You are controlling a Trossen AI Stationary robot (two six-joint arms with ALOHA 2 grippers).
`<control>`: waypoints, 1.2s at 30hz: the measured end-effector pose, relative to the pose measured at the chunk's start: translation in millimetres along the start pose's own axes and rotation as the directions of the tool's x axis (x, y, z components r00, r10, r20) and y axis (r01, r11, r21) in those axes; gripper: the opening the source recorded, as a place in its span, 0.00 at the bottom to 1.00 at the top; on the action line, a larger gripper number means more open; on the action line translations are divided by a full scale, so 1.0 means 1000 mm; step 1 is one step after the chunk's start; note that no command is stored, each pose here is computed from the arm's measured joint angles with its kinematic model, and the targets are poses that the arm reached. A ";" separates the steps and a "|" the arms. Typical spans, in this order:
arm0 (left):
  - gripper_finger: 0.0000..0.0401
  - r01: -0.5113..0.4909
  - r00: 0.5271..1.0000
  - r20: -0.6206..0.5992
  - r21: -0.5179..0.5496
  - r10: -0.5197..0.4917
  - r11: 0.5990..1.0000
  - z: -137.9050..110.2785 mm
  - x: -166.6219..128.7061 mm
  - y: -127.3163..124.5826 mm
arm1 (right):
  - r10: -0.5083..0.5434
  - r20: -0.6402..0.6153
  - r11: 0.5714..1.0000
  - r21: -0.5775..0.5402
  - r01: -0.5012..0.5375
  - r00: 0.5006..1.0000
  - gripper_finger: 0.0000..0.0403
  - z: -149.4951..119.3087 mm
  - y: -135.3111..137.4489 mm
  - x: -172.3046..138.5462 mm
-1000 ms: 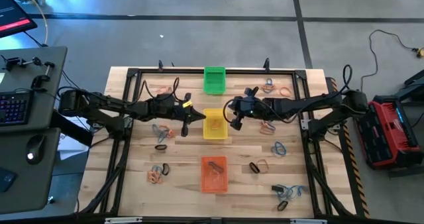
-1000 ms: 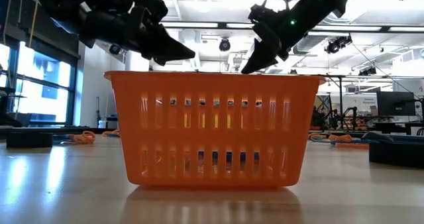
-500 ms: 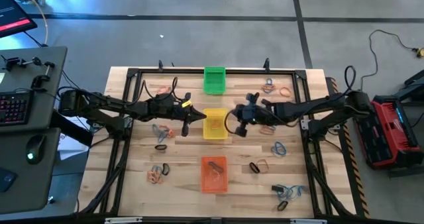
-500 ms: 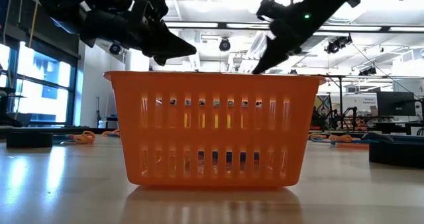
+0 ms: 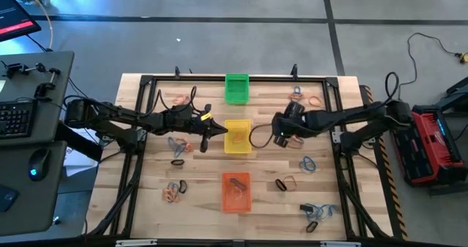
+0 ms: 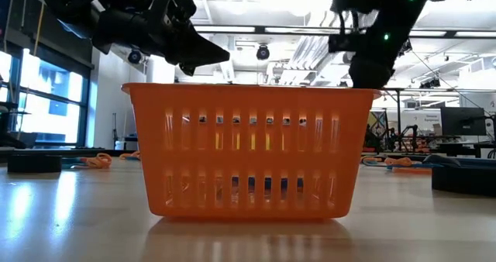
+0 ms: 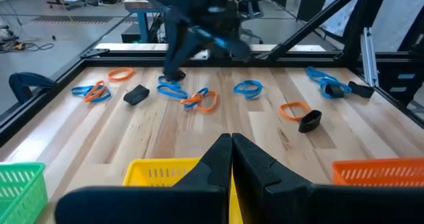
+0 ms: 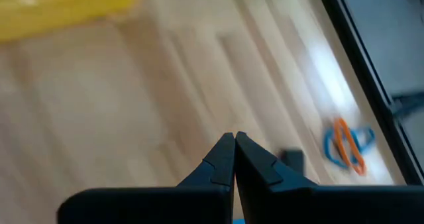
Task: Sort rubber bands into baskets
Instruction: Put the black rubber band into the green bin
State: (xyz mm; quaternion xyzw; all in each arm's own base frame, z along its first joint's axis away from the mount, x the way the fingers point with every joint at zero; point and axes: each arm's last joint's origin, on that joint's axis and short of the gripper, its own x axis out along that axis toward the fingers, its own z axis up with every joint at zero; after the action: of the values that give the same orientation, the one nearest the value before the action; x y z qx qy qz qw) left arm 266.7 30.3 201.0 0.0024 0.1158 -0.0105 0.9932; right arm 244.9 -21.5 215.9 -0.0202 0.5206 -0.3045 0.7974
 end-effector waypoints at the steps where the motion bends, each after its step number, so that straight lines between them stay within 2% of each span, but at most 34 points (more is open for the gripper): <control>1: 0.01 0.000 1.000 0.000 0.000 0.000 1.000 0.000 0.000 0.000 | -0.015 -0.023 1.000 0.020 0.016 1.000 0.01 0.000 -0.005 0.003; 5: 0.01 0.000 1.000 0.000 0.000 0.000 1.000 0.000 0.000 0.000 | -0.006 -0.104 0.997 0.081 0.014 0.995 0.05 0.000 -0.024 0.014; 9: 0.01 0.000 1.000 -0.002 0.000 0.000 1.000 0.000 0.000 0.000 | 0.039 -0.155 0.992 0.127 -0.020 0.987 0.13 0.000 -0.040 0.022; 17: 0.01 0.000 1.000 -0.003 -0.001 0.000 1.000 0.000 0.000 0.000 | 0.022 -0.267 0.998 0.060 -0.007 0.963 0.35 -0.003 -0.058 0.048; 23: 0.01 -0.005 1.000 -0.012 0.012 0.005 1.000 -0.001 0.000 0.002 | 0.005 -0.366 0.999 0.041 0.011 0.931 0.45 -0.007 -0.068 0.074; 29: 0.01 -0.021 1.000 -0.012 0.002 0.021 1.000 -0.002 -0.001 0.008 | 0.000 -0.433 0.998 0.057 0.028 0.902 0.44 -0.011 -0.078 0.095; 36: 0.01 -0.021 0.999 -0.045 0.000 0.021 1.000 -0.005 -0.001 0.009 | 0.028 -0.437 0.998 0.056 -0.003 0.899 0.29 -0.012 -0.080 0.106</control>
State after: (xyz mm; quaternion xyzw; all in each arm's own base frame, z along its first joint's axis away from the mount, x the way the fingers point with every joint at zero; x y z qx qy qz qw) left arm 264.4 39.3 196.7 0.0039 0.1379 0.0000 0.9904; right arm 226.9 -136.8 151.9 0.0744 0.6782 -0.3088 0.6627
